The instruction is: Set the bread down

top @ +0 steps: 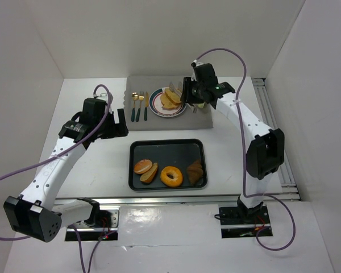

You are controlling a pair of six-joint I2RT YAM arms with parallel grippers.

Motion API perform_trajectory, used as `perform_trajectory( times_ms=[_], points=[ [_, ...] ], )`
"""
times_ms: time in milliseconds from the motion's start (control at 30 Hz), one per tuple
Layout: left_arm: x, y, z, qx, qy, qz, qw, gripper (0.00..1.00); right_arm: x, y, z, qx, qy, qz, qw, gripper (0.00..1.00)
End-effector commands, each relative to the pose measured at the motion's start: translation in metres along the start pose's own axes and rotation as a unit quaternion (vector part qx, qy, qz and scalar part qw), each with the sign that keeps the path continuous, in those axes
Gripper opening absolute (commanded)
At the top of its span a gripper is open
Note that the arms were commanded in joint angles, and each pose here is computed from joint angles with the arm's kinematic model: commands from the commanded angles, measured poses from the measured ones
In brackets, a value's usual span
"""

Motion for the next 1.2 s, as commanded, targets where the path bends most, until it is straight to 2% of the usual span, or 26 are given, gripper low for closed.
perform_trajectory(
  times_ms=[0,67,133,167,267,367,400,433,600,667,767,1000,1167],
  points=[
    [-0.005,-0.003,0.007,-0.008,-0.015,-0.008,1.000,1.00,-0.041,0.027,0.032,-0.018,-0.067,0.030,0.997,0.51],
    [-0.007,-0.005,0.010,-0.008,-0.019,-0.010,1.000,1.00,-0.058,0.034,0.030,-0.029,-0.066,0.028,0.997,0.51],
    [-0.009,-0.006,0.013,-0.008,-0.023,-0.013,1.000,1.00,-0.063,0.037,0.005,-0.039,-0.040,0.013,0.998,0.51],
    [-0.009,-0.005,0.013,-0.008,-0.025,-0.009,1.000,1.00,-0.081,0.037,0.001,-0.034,-0.045,0.008,0.998,0.51],
    [-0.008,-0.006,0.016,-0.008,-0.026,-0.009,1.000,1.00,-0.114,0.019,-0.045,-0.025,-0.008,-0.035,0.999,0.51],
    [-0.010,-0.008,0.019,-0.008,-0.031,-0.011,0.999,1.00,-0.140,-0.002,-0.106,-0.006,0.070,-0.077,0.995,0.51],
    [-0.007,-0.006,0.019,-0.004,-0.028,-0.005,1.000,1.00,-0.159,-0.004,-0.114,0.010,0.068,-0.078,0.995,0.51],
    [-0.009,-0.010,0.021,-0.001,-0.032,-0.010,0.999,1.00,-0.171,-0.010,-0.132,0.014,0.098,-0.089,0.991,0.51],
    [-0.004,-0.008,0.020,0.000,-0.026,-0.002,1.000,1.00,-0.211,-0.001,-0.184,0.042,0.165,-0.045,0.984,0.51],
    [-0.001,-0.010,0.018,0.003,-0.020,-0.003,1.000,1.00,-0.215,0.000,-0.201,0.044,0.193,-0.035,0.980,0.55],
    [-0.001,-0.011,0.017,0.003,-0.018,-0.007,1.000,1.00,-0.219,0.008,-0.212,0.046,0.211,-0.003,0.976,0.55],
    [-0.001,-0.010,0.018,0.003,-0.020,-0.003,1.000,1.00,-0.216,0.043,-0.209,0.000,0.210,0.096,0.973,0.53],
    [-0.001,-0.010,0.018,0.003,-0.020,-0.003,1.000,1.00,-0.205,0.061,-0.222,-0.039,0.233,0.124,0.964,0.53]
  ],
)
Point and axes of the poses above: each gripper's point midway between its finger pads, its own x axis out along the fingers, its own y axis along the line the jaws close on, z = x × y, the point moved 3 cm from there along -x, back along the fingers, and after that the axes turned 8 degrees about -x, right-handed, at the moved point
